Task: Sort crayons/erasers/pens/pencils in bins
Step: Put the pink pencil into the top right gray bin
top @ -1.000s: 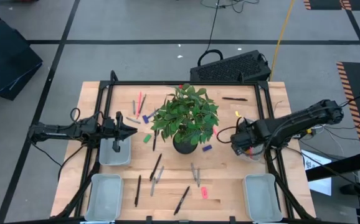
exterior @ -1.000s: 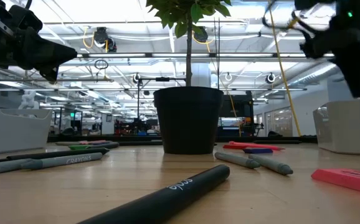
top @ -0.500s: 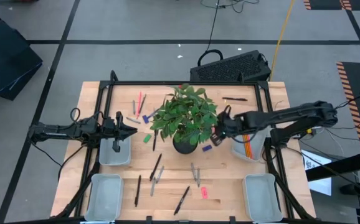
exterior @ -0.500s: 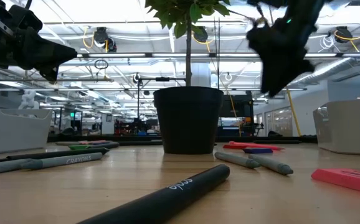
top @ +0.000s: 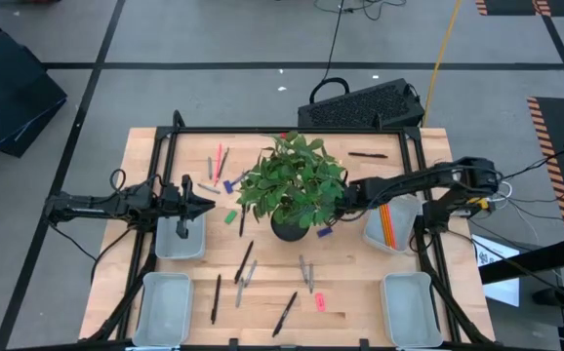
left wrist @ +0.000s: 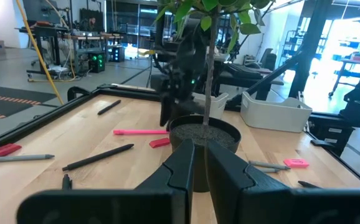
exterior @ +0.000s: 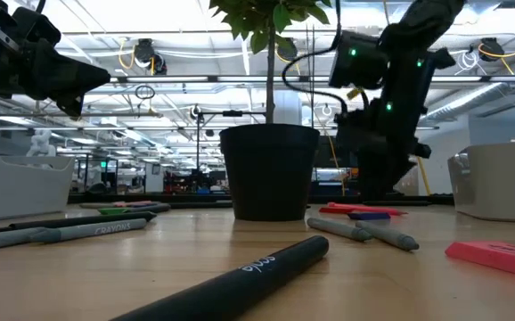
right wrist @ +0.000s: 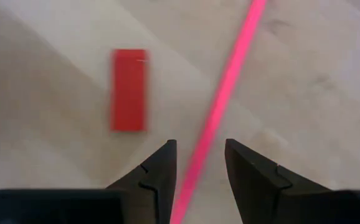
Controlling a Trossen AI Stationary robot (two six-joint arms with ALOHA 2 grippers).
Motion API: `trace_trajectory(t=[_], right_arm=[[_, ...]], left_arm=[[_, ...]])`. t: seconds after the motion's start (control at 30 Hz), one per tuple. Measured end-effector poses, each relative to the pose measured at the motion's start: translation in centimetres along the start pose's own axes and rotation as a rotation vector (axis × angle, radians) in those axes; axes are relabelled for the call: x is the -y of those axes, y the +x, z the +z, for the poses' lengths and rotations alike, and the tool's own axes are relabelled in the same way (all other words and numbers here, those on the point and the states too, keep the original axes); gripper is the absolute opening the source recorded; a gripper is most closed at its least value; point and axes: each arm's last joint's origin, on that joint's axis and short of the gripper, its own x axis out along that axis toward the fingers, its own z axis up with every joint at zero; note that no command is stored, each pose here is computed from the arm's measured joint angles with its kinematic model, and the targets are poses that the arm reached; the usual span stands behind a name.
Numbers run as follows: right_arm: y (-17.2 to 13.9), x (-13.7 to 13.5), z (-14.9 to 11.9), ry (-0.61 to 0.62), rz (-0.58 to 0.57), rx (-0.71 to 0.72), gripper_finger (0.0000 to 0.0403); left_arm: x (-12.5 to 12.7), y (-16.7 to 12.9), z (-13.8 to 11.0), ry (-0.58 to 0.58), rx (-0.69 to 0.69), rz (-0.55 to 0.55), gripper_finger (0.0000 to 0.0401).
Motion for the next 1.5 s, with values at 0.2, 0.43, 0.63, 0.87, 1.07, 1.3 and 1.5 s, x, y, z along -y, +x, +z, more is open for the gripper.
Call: trace_trajectory(t=[0.2,0.43,0.63,0.87,1.07,1.3,1.5], right_arm=[[1.0,0.2,-0.1,0.027,-0.042,-0.029,0.0124],[1.3,0.6,0.0,0.068,-0.033,-0.097,0.0077],[1.4,1.3,-0.3,0.087,-0.017,-0.205,0.0030],[1.2,1.9,-1.1,0.102,-0.046,-0.335,0.0022],[1.2,1.9,-1.2,0.110,-0.028,-0.356,0.0025],[1.2,1.9,-1.3,0.122,-0.019,-0.390,0.0047],[1.2,1.9,-1.2,0.132,-0.005,-0.388,0.0059]], left_arm=[[0.0,0.0,0.0,0.000,0.000,0.000,0.0042],[0.0,0.0,0.0,0.000,-0.001,0.000,0.0042],[0.0,0.0,0.0,0.000,0.000,0.000,0.0042],[0.0,0.0,0.0,0.000,0.000,0.000,0.0042],[0.0,0.0,0.0,0.000,0.000,0.000,0.0042],[0.0,0.0,0.0,0.000,0.000,0.000,0.0042],[0.0,0.0,0.0,0.000,0.000,0.000,0.0042]])
